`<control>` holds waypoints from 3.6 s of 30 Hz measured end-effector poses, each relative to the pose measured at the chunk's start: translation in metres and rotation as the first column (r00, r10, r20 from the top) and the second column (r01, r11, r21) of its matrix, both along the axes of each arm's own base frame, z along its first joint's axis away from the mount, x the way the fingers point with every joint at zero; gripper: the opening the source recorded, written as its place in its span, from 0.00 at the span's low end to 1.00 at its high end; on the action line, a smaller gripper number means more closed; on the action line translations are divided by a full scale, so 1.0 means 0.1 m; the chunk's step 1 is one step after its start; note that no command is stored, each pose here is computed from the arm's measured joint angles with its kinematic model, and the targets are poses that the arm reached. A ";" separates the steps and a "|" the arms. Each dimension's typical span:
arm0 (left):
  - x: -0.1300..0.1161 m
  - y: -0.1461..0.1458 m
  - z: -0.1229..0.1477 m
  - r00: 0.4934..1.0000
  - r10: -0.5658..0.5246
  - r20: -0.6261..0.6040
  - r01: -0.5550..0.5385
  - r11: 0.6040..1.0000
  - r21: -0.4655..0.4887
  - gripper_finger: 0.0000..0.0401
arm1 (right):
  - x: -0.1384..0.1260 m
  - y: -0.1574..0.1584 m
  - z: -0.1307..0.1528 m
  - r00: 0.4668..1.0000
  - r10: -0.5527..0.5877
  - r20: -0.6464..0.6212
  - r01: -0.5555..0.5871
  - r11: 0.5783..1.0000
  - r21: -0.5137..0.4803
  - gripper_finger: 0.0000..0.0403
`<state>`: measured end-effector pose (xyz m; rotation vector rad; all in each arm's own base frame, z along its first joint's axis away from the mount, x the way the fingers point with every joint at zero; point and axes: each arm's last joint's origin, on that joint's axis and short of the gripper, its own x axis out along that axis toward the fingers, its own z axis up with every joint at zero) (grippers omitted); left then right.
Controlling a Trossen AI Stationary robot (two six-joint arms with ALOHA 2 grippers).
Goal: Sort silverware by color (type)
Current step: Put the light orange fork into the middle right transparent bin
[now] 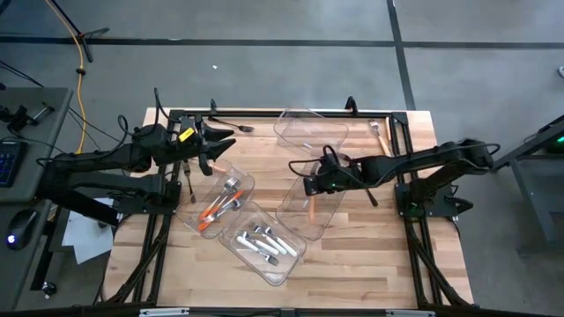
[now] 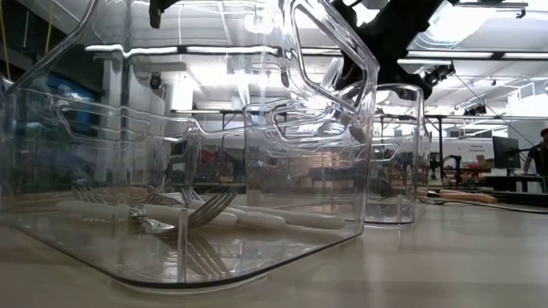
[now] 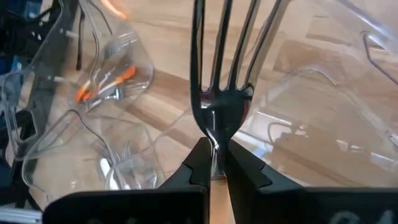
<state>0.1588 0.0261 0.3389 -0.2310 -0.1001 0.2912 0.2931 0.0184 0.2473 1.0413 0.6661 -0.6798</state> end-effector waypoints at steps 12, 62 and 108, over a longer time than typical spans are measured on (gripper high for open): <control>0.00 0.00 0.00 1.000 0.000 -0.001 0.000 1.000 0.000 0.34 | 0.08 0.01 -0.15 0.996 -0.077 -0.033 0.080 0.994 0.075 0.04; 0.00 0.00 0.00 1.000 0.005 0.001 -0.005 1.000 0.000 0.34 | 0.30 -0.17 -0.79 0.963 -0.077 -0.260 0.127 0.975 0.183 0.05; 0.00 0.00 0.00 1.000 0.005 0.000 -0.005 1.000 0.000 0.34 | -0.65 -0.28 0.78 0.940 0.327 0.100 -0.266 0.883 -0.386 0.32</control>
